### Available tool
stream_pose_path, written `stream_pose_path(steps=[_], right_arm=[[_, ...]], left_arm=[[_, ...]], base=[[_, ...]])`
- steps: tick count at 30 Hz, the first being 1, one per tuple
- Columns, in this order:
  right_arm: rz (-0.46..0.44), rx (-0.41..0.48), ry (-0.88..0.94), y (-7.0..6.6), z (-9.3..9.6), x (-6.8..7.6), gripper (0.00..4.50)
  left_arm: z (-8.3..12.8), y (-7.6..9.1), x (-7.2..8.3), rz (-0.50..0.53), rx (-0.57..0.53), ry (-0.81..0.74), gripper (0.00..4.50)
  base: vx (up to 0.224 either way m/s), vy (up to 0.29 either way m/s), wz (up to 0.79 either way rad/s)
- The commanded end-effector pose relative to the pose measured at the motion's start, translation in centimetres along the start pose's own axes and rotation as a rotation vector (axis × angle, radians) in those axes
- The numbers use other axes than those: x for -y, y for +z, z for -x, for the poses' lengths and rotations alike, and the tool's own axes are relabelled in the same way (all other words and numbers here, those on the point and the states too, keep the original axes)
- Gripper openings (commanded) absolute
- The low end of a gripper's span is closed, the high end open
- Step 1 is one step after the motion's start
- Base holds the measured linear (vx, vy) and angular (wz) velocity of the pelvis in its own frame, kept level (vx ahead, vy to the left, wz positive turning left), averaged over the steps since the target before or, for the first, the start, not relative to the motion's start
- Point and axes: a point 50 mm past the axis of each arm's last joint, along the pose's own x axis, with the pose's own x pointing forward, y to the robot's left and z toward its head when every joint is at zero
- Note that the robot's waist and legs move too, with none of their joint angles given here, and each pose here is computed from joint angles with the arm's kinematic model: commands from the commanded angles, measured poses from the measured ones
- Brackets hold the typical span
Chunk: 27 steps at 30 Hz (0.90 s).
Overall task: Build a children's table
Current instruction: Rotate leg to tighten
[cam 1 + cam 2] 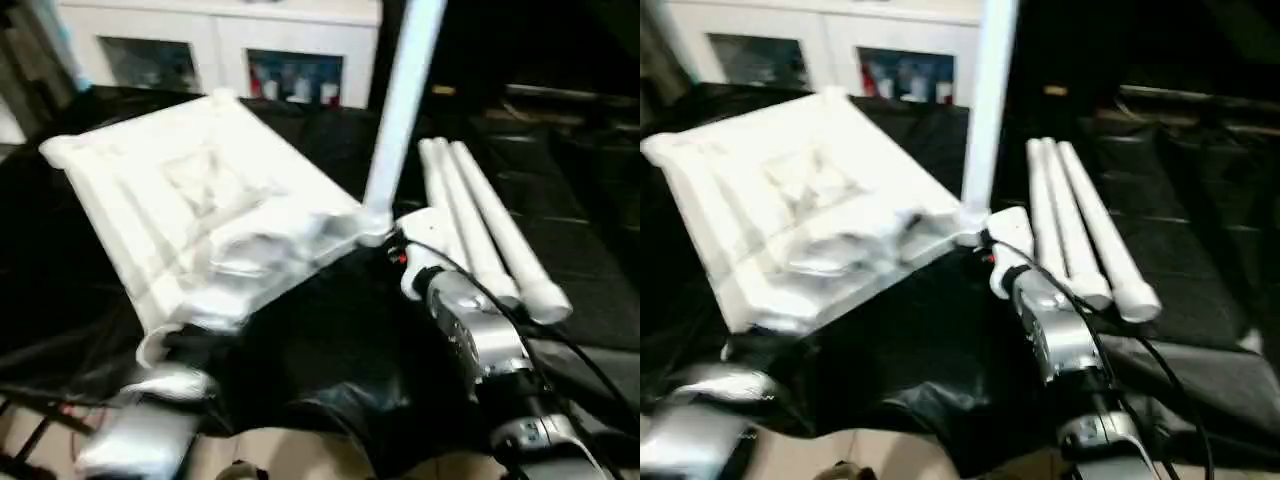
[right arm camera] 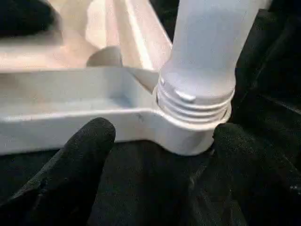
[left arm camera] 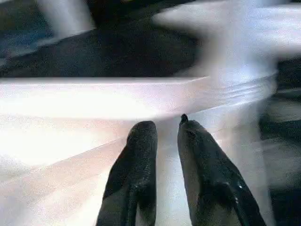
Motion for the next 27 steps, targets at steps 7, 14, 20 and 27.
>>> stream_pose_path(steps=[7, 14, 20, 27], right_arm=[[0.023, -0.046, 0.041, 0.2, 0.9, -0.3, 3.91], [0.018, -0.128, 0.031, -0.7, 0.6, -0.8, 3.91], [0.006, -0.156, 0.027, -0.8, 0.5, -1.0, 3.91], [0.005, -0.22, 0.031, -1.4, -0.8, -1.5, 3.91]], left_arm=[[5.4, -0.4, -6.5, -0.095, -0.118, 0.346, 0.98], [8.8, -2.8, -9.0, -0.196, -0.339, 0.528, 0.98], [9.4, -4.4, -8.4, -0.183, -0.436, 0.447, 0.98], [9.8, -6.7, -6.5, -0.194, -0.554, 0.242, 0.69]], base=[[0.0, 0.0, 0.0], [0.0, 0.0, 0.0], [0.0, 0.0, 0.0], [0.0, 0.0, 0.0]])
